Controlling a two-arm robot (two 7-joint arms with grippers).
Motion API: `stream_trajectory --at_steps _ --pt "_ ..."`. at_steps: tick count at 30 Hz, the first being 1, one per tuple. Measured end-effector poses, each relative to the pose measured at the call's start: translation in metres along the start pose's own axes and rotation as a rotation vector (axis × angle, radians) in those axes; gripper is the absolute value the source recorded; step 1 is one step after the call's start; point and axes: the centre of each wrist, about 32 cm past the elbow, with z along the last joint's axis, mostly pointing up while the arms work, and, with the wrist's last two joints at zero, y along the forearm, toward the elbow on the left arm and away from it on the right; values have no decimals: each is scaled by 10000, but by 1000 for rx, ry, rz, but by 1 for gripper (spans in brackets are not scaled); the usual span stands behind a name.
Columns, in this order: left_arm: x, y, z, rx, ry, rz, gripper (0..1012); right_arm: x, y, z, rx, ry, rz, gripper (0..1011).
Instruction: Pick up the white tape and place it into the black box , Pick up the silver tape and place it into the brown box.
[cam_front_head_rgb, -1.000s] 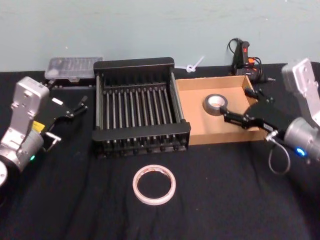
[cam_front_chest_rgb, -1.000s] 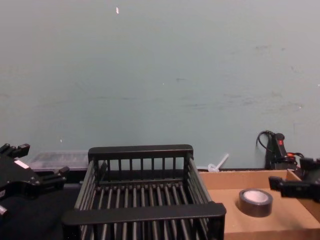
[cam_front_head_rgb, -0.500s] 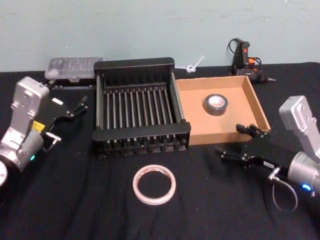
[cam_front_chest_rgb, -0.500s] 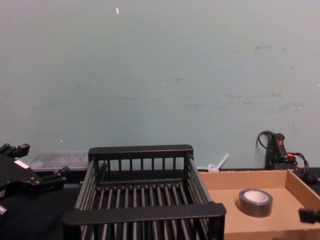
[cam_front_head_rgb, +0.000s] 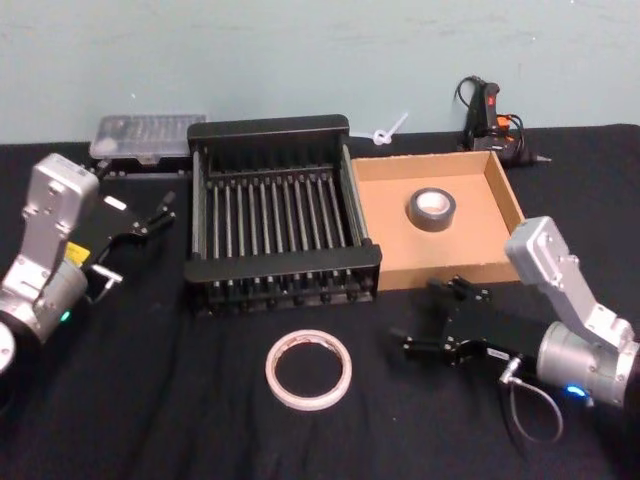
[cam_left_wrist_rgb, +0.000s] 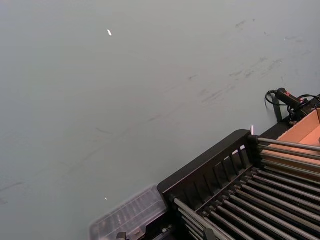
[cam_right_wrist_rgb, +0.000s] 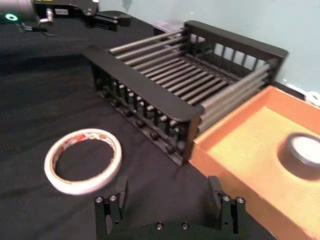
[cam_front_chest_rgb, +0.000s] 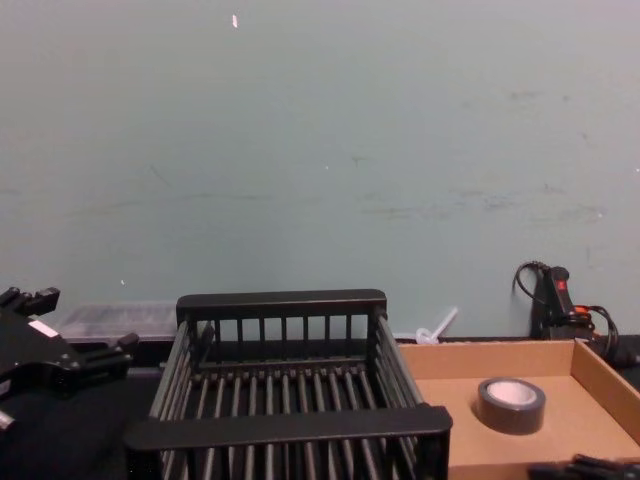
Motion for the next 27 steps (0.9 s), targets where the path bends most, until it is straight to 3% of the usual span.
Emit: stream_trajectory --at_steps 13,27 --pt "0 0 0 0 0 0 1001 -16 352 125 18 -36 124 1002" --pt "0 0 0 0 0 0 1001 -18 634 203 -22 -65 216 1002"
